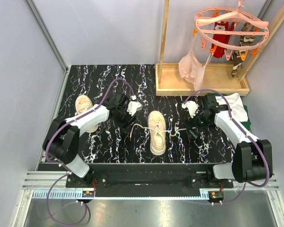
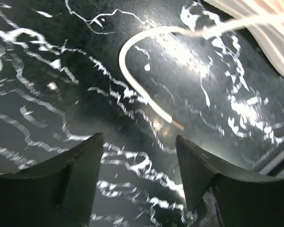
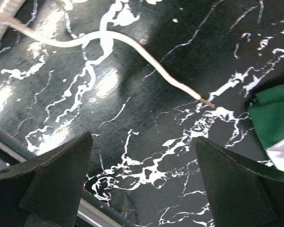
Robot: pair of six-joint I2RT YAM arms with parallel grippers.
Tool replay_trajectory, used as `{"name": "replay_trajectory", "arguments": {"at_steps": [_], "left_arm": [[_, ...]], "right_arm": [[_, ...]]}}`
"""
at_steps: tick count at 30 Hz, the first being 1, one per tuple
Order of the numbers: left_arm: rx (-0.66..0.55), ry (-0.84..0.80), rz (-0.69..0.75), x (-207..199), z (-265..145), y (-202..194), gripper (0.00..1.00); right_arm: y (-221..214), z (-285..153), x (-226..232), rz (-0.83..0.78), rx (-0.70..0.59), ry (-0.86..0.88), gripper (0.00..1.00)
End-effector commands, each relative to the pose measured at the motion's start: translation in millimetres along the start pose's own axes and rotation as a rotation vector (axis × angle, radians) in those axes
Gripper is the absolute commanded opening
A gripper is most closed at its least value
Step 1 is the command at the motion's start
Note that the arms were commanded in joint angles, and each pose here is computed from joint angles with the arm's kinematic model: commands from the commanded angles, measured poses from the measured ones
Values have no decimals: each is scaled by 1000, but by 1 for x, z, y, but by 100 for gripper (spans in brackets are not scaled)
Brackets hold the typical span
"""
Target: Tie the shoes
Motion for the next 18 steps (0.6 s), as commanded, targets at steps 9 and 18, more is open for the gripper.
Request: {"name": "replay_trajectory", "arguments": {"at_steps": [9,18], "left_arm": [[-56,156,-124,-1,41,22,59],[46,277,-127,7,65,2,16]], "right_arm": [[10,0,-27,9,13,-136,100],[13,5,-35,20,17,-153,99]]}}
Point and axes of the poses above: each gripper's point midway between its finger pads, its own z axis out along the fingers, its own x axis along the line the jaws close on, y = z × x, the point moved 4 cm from there along -z, back along the fingers, and after that the axes turned 8 degrees about -z, right-handed, at the moved point
